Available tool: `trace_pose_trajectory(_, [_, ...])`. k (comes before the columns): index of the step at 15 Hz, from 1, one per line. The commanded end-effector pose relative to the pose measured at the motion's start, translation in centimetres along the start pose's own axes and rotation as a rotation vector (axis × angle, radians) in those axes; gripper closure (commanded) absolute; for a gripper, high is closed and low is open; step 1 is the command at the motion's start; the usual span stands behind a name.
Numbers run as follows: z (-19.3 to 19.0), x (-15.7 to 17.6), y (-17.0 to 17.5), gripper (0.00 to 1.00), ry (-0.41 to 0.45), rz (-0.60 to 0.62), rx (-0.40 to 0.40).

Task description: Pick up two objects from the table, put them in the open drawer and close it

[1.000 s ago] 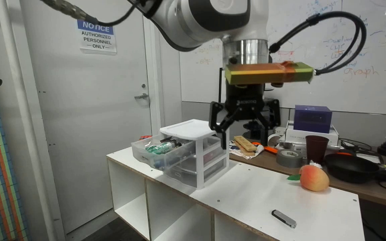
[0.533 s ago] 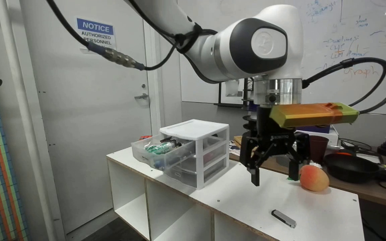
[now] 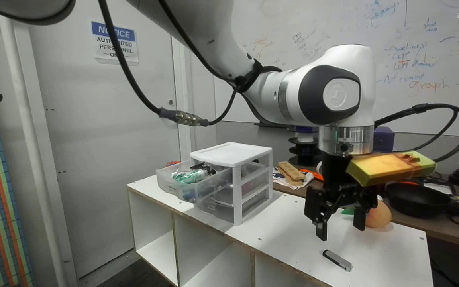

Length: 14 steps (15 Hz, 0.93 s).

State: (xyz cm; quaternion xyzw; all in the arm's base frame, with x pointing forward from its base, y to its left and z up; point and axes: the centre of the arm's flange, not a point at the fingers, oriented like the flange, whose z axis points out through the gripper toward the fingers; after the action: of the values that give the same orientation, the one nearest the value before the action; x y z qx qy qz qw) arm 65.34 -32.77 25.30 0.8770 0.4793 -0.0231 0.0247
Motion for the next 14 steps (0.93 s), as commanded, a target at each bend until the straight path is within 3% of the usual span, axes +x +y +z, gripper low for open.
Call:
trace_pose_trajectory(1, [0.6,-0.1,3.0,0.0,0.028,-0.036,-0.011])
trace_pose_trajectory(11, [3.6,-0.8,3.1,0.01,-0.004,-0.091,0.082])
trace_pose_trajectory(13, [4.5,-0.7,3.1,0.13,-0.014,-0.092,0.103])
trace_pose_trajectory(14, [4.8,-0.6,3.0,0.3,-0.024,-0.096,0.113])
